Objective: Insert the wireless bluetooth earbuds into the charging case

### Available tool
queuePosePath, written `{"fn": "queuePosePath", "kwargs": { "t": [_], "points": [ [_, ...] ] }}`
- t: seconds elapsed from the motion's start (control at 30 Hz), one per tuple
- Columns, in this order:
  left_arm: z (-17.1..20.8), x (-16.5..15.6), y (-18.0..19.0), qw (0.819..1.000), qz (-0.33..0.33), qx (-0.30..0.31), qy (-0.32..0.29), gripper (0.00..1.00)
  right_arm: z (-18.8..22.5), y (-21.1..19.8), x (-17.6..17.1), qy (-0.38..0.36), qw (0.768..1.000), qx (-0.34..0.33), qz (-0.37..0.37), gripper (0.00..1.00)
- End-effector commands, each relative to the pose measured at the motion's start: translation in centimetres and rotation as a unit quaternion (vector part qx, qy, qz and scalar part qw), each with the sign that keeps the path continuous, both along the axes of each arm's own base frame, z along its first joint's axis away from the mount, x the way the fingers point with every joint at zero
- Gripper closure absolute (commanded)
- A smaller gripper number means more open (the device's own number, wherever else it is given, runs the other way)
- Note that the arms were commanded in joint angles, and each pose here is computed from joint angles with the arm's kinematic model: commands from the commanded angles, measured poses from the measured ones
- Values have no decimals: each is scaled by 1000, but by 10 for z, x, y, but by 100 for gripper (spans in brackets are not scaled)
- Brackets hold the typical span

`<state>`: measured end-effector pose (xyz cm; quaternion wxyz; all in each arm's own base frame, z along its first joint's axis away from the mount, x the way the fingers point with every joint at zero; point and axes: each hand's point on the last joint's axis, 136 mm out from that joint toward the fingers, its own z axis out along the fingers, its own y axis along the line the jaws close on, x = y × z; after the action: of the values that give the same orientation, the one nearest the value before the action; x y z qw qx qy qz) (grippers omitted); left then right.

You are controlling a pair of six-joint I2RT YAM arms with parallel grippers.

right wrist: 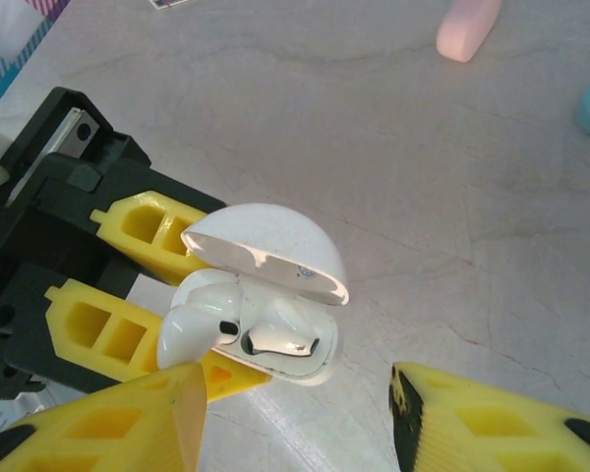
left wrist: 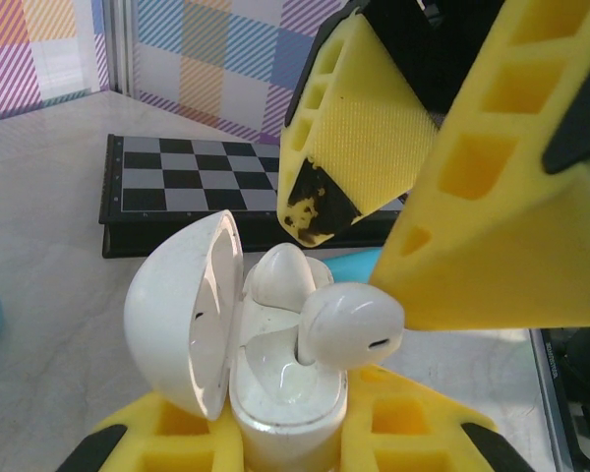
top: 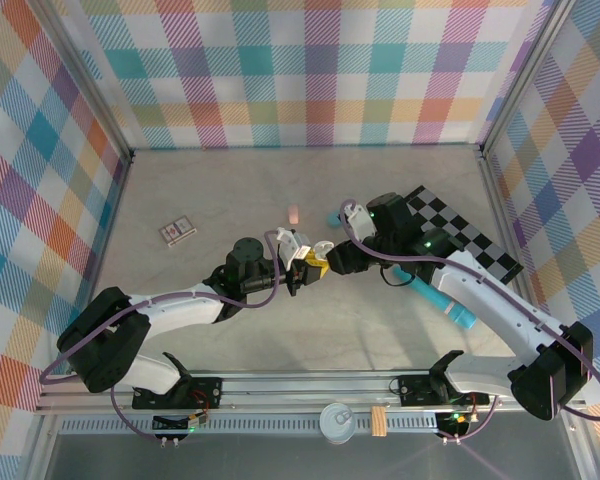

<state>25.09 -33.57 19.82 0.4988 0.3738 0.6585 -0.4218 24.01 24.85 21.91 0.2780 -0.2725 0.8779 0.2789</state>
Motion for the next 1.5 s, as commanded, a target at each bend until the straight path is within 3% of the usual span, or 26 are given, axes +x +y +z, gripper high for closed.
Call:
{"fn": "queuePosePath", "kwargs": {
  "t": [0.0, 0.2, 0.53, 0.7, 1.0, 1.47],
  "points": [
    [20, 3, 0, 999, -3, -28, -20, 94, 4, 7, -1, -4, 1000, 15, 19, 47],
    [19, 1, 0, 999, -6, -27, -20, 94, 3, 10, 8, -3, 1000, 12, 6, 45],
    [13, 5, 5, 999, 13, -23, -34, 94, 25, 0, 10, -33, 999, 34, -14, 35],
    [7, 1, 6, 998, -2, -4, -62, 93, 43, -4, 28, -25, 994, 88, -58, 20],
    [3, 8, 8, 992, -7, 34, -118, 93, 7, -7, 66, 78, 987, 2, -143, 16],
    [15, 23, 19, 993, 18, 26, -113, 94, -7, 3, 37, 132, 990, -23, -46, 17]
  ]
}}
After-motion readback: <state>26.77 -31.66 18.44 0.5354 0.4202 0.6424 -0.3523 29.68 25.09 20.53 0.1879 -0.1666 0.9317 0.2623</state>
